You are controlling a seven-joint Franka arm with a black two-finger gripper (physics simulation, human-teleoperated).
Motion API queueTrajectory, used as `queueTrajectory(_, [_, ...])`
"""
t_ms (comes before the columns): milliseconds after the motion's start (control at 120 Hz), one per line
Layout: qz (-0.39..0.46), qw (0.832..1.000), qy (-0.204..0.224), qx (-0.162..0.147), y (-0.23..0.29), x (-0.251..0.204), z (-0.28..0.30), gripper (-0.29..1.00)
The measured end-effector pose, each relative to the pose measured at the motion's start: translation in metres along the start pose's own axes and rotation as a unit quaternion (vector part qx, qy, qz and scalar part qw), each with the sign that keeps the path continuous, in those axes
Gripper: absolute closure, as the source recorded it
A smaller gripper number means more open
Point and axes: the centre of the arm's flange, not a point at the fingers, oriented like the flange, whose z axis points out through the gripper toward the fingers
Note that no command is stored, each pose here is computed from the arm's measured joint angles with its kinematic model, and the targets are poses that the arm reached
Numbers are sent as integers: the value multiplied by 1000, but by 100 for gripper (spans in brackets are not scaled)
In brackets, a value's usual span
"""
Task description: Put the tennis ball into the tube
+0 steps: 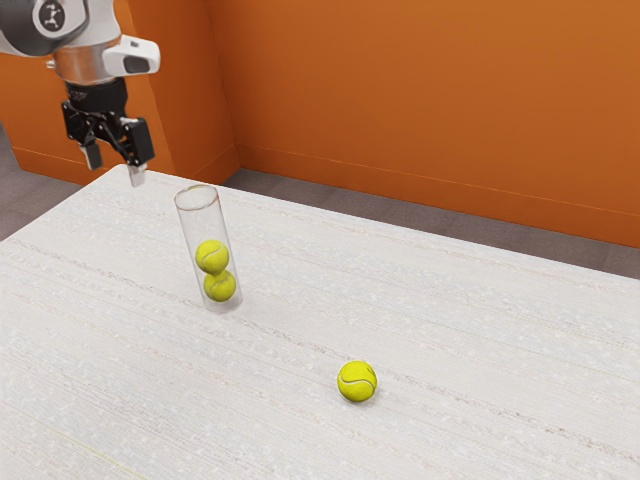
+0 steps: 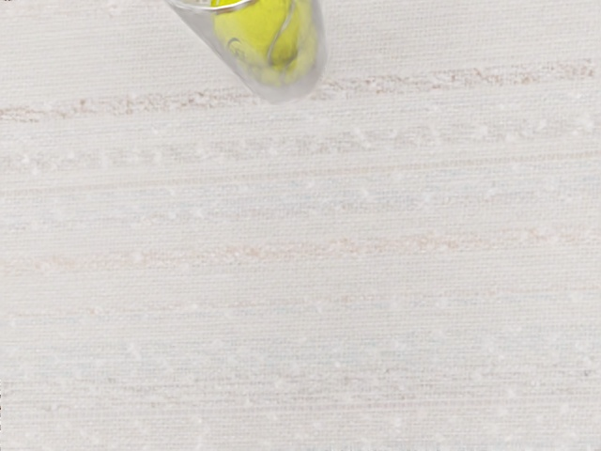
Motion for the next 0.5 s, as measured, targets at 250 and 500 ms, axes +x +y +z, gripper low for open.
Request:
queueTrajectory(250, [78, 997, -5, 7, 55, 12, 2, 0])
queueTrajectory(500, [157, 986, -51, -26, 199, 77, 107, 0])
